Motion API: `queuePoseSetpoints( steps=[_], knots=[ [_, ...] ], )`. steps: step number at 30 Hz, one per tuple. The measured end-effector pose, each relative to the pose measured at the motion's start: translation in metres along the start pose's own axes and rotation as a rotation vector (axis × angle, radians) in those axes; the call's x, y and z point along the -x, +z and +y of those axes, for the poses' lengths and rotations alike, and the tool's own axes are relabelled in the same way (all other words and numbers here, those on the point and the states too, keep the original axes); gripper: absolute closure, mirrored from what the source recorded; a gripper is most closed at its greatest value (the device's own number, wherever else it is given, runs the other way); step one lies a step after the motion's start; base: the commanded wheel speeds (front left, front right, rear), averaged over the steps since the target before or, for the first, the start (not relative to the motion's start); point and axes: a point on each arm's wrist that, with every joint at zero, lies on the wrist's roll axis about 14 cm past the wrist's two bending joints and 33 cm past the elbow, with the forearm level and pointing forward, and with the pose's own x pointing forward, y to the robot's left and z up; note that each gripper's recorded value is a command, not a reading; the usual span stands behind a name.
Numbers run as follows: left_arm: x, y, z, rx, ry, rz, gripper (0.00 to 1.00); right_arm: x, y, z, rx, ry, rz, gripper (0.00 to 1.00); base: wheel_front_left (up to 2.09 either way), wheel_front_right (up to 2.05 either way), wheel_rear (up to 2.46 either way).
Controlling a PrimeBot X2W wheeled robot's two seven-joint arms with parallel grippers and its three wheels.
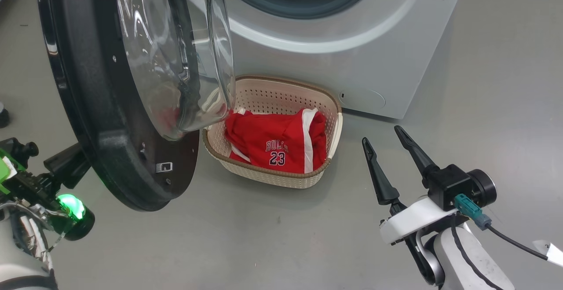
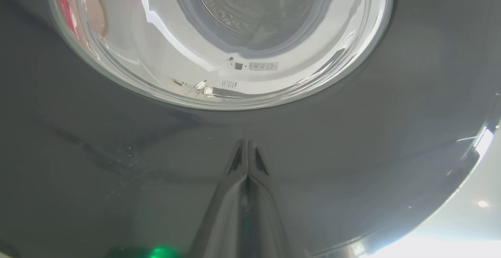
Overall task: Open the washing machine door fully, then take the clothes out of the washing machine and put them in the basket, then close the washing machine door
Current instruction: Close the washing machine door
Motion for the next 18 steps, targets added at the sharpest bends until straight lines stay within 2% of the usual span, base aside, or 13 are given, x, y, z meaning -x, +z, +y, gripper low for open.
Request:
queuePoseSetpoints(
  steps=[18],
  knots=[
    [0.0008,-0.0067,0.0065,-0.045,0.024,-0.002,1.00,0.0054,-0.0010,-0.0020,-0.015,-0.018,0.003,0.00,0.00,0.00,0.00]
  ],
)
